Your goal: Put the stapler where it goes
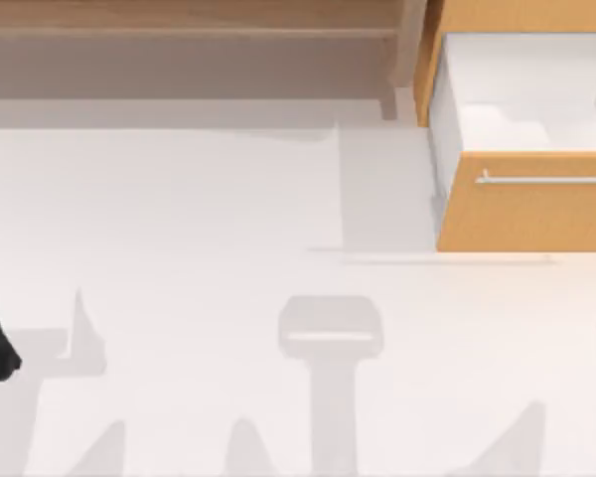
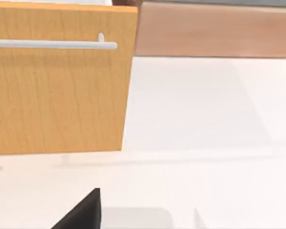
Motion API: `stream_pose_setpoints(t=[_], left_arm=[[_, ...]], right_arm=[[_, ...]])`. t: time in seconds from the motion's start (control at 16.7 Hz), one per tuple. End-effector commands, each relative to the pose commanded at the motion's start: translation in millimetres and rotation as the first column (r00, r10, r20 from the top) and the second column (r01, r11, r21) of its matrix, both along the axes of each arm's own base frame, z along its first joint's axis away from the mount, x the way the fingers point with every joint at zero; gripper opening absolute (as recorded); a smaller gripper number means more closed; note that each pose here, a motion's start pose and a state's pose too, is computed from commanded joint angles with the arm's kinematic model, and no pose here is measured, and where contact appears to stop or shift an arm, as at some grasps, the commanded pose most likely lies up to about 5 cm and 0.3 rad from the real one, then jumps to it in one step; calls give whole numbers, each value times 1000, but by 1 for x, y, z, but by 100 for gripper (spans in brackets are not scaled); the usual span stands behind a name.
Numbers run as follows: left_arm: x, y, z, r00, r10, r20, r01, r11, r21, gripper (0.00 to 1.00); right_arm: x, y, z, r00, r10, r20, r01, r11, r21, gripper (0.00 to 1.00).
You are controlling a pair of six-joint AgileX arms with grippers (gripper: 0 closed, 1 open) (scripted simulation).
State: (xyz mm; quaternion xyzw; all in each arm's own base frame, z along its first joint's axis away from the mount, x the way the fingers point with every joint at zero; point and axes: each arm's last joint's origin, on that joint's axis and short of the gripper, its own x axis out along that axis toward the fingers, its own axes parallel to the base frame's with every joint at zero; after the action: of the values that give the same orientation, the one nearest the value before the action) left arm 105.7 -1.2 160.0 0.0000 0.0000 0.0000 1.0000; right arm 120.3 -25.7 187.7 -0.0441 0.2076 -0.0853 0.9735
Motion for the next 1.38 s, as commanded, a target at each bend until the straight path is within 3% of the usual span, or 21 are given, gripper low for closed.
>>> stream_pose_setpoints(t=[0.12,0.24,0.54,0.72,0.84,1.2,1.38], left_arm=[[0,0,0,1000,0,0,0,1000,0,100],[0,0,0,1000,0,0,0,1000,0,100],[0,0,0,1000,0,0,0,1000,0,100],[0,0,0,1000,0,0,0,1000,0,100],[0,0,0,1000,0,0,0,1000,0,100],[0,0,0,1000,0,0,0,1000,0,100],[0,0,0,1000,0,0,0,1000,0,100]], right_arm=[[13,-14,4,977,-53,-205,54,999,-1,100],[28,-31,3,906,-86,-414,101,995,15,100],[58,-83,-14,622,-43,-782,203,973,107,100],[65,-107,-25,499,16,-867,248,955,161,100],[67,-116,-28,457,42,-888,266,947,182,100],[67,-117,-30,446,50,-893,268,945,187,100],[68,-118,-47,444,51,-894,271,944,188,100]])
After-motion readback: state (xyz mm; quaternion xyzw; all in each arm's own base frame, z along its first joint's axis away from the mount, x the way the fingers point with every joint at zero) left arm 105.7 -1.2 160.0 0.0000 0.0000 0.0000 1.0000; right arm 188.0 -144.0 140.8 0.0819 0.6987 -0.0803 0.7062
